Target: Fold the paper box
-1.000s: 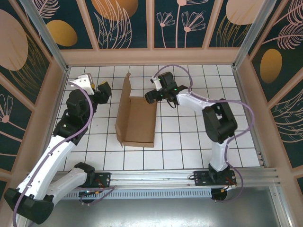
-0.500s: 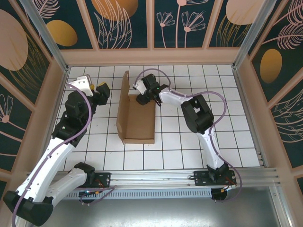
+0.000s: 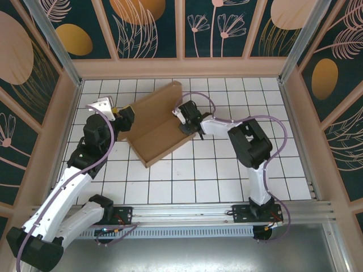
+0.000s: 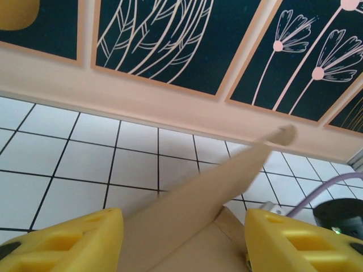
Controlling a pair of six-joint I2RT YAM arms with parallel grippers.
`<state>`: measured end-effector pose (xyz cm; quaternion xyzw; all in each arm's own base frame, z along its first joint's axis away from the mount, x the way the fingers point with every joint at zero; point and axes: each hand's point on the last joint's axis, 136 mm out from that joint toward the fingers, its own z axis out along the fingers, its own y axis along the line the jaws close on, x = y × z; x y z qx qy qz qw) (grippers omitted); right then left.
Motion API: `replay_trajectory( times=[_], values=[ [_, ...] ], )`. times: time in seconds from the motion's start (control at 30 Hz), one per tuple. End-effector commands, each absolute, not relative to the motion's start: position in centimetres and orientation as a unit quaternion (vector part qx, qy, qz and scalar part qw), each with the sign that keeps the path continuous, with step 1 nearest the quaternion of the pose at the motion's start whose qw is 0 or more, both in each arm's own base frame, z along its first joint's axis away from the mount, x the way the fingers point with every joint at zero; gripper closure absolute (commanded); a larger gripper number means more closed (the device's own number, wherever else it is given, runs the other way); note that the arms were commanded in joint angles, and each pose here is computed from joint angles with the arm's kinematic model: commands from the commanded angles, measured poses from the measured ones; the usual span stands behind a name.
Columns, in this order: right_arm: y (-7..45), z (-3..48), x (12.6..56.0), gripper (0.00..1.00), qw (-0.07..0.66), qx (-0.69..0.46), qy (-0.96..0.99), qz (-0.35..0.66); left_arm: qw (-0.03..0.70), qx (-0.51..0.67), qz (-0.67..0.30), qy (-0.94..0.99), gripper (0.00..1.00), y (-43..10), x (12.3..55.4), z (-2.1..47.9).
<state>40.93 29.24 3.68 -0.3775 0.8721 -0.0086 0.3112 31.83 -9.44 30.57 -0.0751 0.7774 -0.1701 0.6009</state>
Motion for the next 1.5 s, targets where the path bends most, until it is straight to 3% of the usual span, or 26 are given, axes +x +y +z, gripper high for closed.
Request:
replay_trajectory(
  times=[0.0, 0.23, 0.4, 0.6, 0.83, 1.1, 1.3, 1.4, 1.47],
  values=[
    [25.6, 5.3, 40.3, 0.79, 0.332, -0.337, 0.874, -0.109, 0.616, -0.079, -0.195, 0.759, 0.42, -9.8, 31.7, 31.4],
    [22.0, 4.4, 38.0, 0.80, 0.300, -0.308, 0.885, -0.176, 0.616, -0.077, -0.191, 0.761, 0.42, -9.7, 31.7, 31.1],
    [24.2, 5.8, 36.5, 0.55, 0.319, -0.303, 0.896, -0.058, 0.617, -0.072, -0.197, 0.759, 0.40, -9.8, 31.4, 31.0],
    [25.5, 10.3, 37.3, 0.40, 0.342, -0.247, 0.897, 0.131, 0.619, -0.044, -0.239, 0.747, 0.37, -11.3, 30.6, 31.3],
    [25.2, 8.3, 38.8, 0.39, 0.299, -0.256, 0.912, 0.112, 0.614, -0.031, -0.244, 0.750, 0.37, -11.8, 30.6, 30.9],
    [25.0, 5.3, 39.0, 0.51, 0.288, -0.252, 0.922, 0.064, 0.622, -0.035, -0.236, 0.746, 0.39, -11.3, 30.4, 31.1],
    [25.3, 4.0, 39.4, 0.76, 0.288, -0.267, 0.920, 0.004, 0.624, -0.042, -0.232, 0.745, 0.40, -10.9, 30.3, 31.2],
    [24.8, 4.2, 39.7, 0.99, 0.300, -0.271, 0.914, -0.039, 0.627, -0.046, -0.229, 0.744, 0.40, -10.7, 30.3, 31.3],
    [24.3, 4.5, 39.8, 1.00, 0.305, -0.270, 0.911, -0.063, 0.628, -0.048, -0.227, 0.743, 0.40, -10.6, 30.2, 31.3]
  ],
)
